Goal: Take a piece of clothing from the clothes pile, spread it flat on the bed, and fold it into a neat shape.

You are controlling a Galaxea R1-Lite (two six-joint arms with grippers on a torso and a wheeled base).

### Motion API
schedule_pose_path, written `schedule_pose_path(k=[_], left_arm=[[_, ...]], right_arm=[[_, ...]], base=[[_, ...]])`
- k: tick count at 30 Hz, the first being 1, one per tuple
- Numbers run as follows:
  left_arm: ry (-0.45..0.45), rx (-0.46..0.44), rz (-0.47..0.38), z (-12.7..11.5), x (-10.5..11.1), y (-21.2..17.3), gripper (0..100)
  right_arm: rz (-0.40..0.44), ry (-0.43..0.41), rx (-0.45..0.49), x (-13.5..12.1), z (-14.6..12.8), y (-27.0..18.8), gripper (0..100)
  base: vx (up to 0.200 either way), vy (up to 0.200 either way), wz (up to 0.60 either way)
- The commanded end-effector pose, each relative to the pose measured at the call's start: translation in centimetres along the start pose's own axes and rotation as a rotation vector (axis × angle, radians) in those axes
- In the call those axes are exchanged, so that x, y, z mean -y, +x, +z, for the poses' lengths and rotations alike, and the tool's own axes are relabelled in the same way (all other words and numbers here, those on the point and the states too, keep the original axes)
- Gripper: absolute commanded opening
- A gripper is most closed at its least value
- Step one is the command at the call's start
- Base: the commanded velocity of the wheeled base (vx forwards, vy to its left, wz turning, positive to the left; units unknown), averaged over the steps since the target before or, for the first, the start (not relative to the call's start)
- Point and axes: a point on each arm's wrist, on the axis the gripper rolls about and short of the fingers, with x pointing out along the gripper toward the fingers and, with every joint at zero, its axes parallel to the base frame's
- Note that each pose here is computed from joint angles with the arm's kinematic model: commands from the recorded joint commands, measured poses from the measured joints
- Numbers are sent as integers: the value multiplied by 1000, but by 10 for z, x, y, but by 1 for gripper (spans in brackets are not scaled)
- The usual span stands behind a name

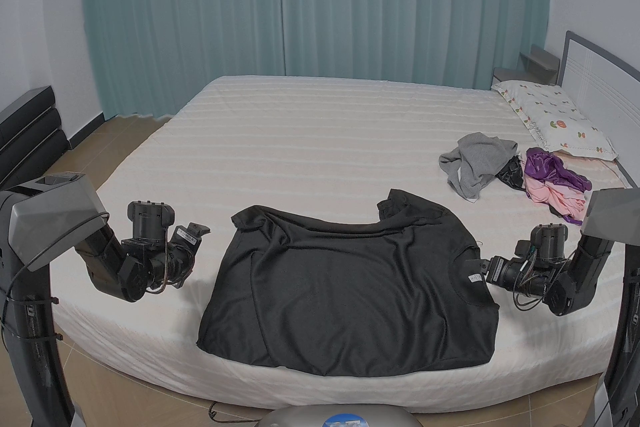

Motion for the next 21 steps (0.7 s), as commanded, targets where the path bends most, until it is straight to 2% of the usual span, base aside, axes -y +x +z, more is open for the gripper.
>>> schedule_pose_path(k=[1,6,10,11,21], left_arm=[[9,1,-47,-2,-3,-17,100],[28,-19,-62,-8,-9,-25,100],[31,-26,-57,-9,-10,-26,100],[34,-35,-44,-12,-13,-28,100],[46,-91,31,-30,-35,-50,100]], right_arm=[[59,38,-13,-20,-7,-29,100],[59,49,-17,-20,-24,-45,100],[72,96,7,-20,-28,-51,100],[85,137,31,-20,-29,-54,100],[81,159,46,-16,-28,-57,100]], base=[[0,0,0],[0,0,0],[0,0,0],[0,0,0],[-200,0,0]])
